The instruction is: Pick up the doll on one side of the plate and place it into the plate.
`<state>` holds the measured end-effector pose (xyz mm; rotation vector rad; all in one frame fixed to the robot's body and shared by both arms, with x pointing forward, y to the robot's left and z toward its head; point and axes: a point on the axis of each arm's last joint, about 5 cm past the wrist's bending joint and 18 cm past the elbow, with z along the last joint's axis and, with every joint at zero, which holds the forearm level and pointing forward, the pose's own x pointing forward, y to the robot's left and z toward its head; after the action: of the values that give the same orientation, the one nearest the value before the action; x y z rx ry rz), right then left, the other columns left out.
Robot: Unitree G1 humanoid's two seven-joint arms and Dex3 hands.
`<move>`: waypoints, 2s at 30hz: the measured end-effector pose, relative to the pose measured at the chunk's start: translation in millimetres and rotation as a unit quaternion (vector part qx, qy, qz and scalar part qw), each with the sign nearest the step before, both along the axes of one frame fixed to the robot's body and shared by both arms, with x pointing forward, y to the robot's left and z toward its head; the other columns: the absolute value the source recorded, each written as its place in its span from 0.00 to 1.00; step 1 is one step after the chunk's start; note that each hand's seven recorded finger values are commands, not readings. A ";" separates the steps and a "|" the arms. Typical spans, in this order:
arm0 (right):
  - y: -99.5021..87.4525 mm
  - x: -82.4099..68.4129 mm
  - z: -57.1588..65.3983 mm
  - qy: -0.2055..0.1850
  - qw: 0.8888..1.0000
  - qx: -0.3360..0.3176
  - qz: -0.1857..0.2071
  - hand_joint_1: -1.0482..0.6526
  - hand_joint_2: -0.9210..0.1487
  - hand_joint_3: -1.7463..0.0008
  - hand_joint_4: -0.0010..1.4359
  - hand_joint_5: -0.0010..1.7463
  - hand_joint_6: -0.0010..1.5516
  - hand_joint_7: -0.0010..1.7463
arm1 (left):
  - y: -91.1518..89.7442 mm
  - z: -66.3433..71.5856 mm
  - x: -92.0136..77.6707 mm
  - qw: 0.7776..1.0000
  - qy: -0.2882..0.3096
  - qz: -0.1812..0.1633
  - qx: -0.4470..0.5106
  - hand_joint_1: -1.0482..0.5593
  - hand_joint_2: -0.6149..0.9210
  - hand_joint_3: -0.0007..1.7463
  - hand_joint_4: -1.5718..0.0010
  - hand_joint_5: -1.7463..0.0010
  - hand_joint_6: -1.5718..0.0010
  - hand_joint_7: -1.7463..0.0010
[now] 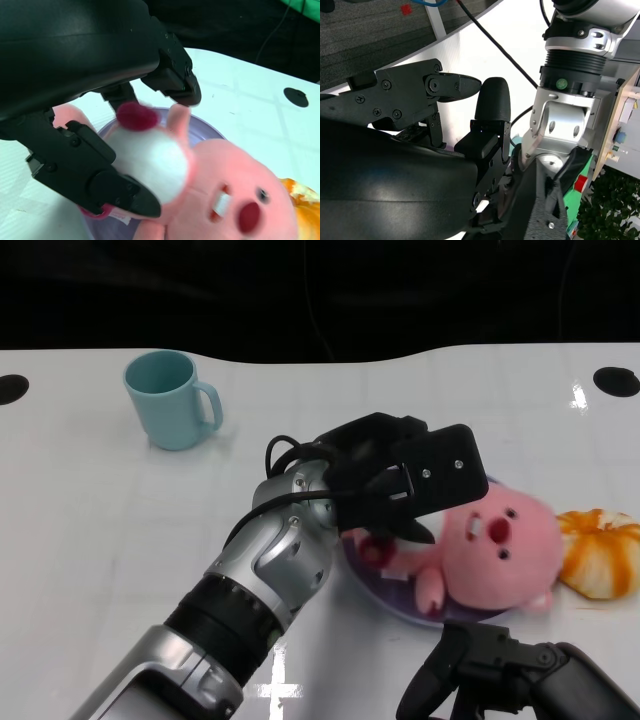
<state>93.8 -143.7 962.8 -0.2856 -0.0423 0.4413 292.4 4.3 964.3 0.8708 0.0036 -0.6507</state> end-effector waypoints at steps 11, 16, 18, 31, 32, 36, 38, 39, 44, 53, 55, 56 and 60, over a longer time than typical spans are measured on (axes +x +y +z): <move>-3.2 0.0 0.0 0.002 1.000 0.000 -0.005 0.47 0.00 0.82 0.49 0.89 0.39 0.72 | 22.2 9.0 -2.7 0.998 0.002 -0.055 0.038 0.04 1.00 0.16 1.00 1.00 0.97 1.00; -5.4 0.5 0.2 0.002 1.000 -0.003 -0.007 0.47 0.00 0.82 0.49 0.89 0.39 0.72 | 39.1 9.3 -11.9 0.998 0.009 -0.062 -0.001 0.04 1.00 0.15 0.99 0.99 0.96 0.99; -5.6 0.9 0.2 0.002 1.000 -0.003 -0.006 0.47 0.00 0.82 0.49 0.88 0.39 0.72 | 44.9 10.0 -14.6 0.998 0.009 -0.061 -0.015 0.05 1.00 0.16 0.98 0.99 0.96 0.99; -6.4 2.3 -1.4 0.007 1.000 -0.004 -0.002 0.48 0.00 0.82 0.48 0.89 0.39 0.72 | 111.7 11.4 -49.0 0.977 0.030 -0.031 -0.208 0.23 1.00 0.17 0.99 0.48 0.80 0.91; -6.4 2.3 -1.5 0.008 1.000 -0.004 -0.001 0.48 0.00 0.82 0.48 0.89 0.39 0.72 | 115.1 10.9 -52.0 0.974 0.032 -0.028 -0.222 0.25 1.00 0.17 0.97 0.44 0.76 0.89; -6.6 2.4 -1.6 0.008 1.000 -0.004 0.000 0.48 0.00 0.82 0.49 0.89 0.39 0.72 | 128.8 6.3 -65.4 0.958 0.037 -0.003 -0.284 0.35 1.00 0.10 0.80 0.38 0.62 0.83; -6.7 2.3 -1.7 0.009 1.000 -0.005 0.000 0.47 0.00 0.82 0.49 0.89 0.39 0.72 | 133.9 2.8 -73.3 0.946 0.035 0.024 -0.323 0.40 1.00 0.10 0.72 0.37 0.56 0.80; -6.8 2.4 -1.7 0.009 1.000 -0.005 0.000 0.47 0.00 0.82 0.49 0.89 0.39 0.73 | 135.6 1.1 -76.7 0.940 0.036 0.033 -0.338 0.42 1.00 0.11 0.69 0.36 0.54 0.78; -6.8 3.0 -1.9 0.009 1.000 -0.005 0.002 0.47 0.00 0.81 0.49 0.89 0.40 0.73 | 145.3 -4.5 -98.2 0.908 0.052 0.072 -0.408 0.51 0.77 0.58 0.53 0.29 0.52 0.52; -6.7 3.5 -1.7 0.008 1.000 -0.004 0.003 0.47 0.00 0.81 0.48 0.89 0.39 0.73 | 159.9 -2.0 -134.9 0.870 0.118 0.109 -0.466 0.55 0.71 0.78 0.51 0.06 0.53 0.21; -6.8 3.5 -1.8 0.008 1.000 -0.004 0.004 0.47 0.00 0.81 0.48 0.89 0.39 0.73 | 161.7 -2.1 -142.9 0.862 0.138 0.110 -0.474 0.55 0.72 0.76 0.51 0.05 0.54 0.19; -6.8 3.6 -1.8 0.008 1.000 -0.004 0.004 0.47 0.00 0.81 0.48 0.89 0.39 0.73 | 162.5 -2.3 -146.6 0.861 0.146 0.111 -0.475 0.55 0.72 0.74 0.50 0.03 0.55 0.17; -7.4 3.6 -1.9 0.009 1.000 -0.003 0.003 0.46 0.00 0.81 0.48 0.89 0.39 0.73 | 163.6 -3.9 -158.6 0.849 0.170 0.118 -0.487 0.54 0.74 0.69 0.50 0.00 0.56 0.14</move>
<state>97.5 -151.2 960.9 -0.2882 -0.0239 0.4495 133.8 168.0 960.5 -0.2388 0.0911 -0.4721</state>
